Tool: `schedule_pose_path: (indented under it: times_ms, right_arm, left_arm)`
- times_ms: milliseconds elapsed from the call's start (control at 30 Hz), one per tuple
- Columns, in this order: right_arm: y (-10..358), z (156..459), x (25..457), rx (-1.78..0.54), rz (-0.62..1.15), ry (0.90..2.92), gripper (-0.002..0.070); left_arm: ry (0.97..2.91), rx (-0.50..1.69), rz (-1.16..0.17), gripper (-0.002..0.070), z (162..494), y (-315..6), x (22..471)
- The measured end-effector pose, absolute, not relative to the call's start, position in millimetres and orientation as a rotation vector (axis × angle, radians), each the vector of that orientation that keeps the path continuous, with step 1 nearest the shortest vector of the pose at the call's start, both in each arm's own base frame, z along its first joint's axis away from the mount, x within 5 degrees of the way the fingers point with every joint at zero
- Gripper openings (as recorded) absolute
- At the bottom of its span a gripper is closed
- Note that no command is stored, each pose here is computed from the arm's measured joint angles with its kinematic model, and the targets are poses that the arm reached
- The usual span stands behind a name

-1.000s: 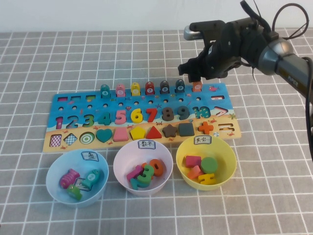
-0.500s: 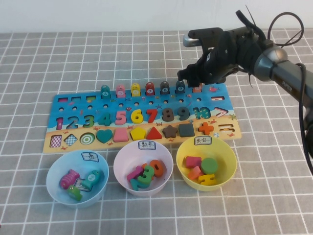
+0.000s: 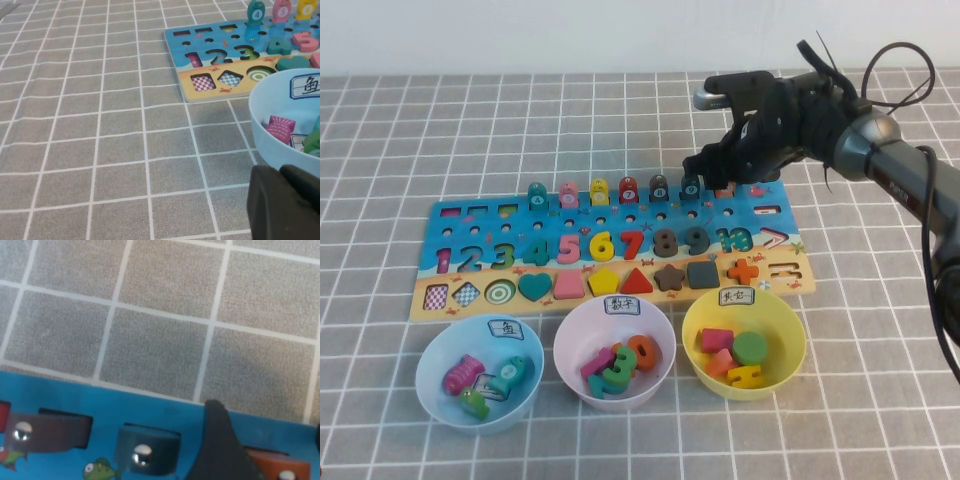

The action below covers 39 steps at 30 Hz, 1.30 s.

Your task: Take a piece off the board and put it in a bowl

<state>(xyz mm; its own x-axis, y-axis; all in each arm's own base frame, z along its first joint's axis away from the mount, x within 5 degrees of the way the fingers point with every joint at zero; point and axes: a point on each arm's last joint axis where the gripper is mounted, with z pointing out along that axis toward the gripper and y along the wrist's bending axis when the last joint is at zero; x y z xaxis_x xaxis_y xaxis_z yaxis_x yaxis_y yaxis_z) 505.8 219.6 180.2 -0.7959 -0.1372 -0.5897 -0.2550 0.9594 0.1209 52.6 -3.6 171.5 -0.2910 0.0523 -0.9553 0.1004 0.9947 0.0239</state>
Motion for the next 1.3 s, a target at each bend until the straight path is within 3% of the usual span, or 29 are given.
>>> schedule_pose_path:
  times_ms: [633, 900, 1300]
  right_arm:
    - [219.8, 178.1, 506.9, -0.277, 0.256, 2.494, 0.0301]
    - [219.1, 176.8, 507.4, -0.276, 0.254, 2.496, 0.0228]
    - [219.4, 186.5, 507.9, -0.276, 0.255, 2.494, 0.0209]
  left_arm:
    - [1.867, 0.111, -0.047, 0.0, 171.5, -3.6, 52.6]
    - [1.867, 0.111, -0.047, -0.0001, 171.5, -3.6, 52.6]
    - [1.867, 0.111, -0.047, -0.0001, 171.5, -3.6, 52.6]
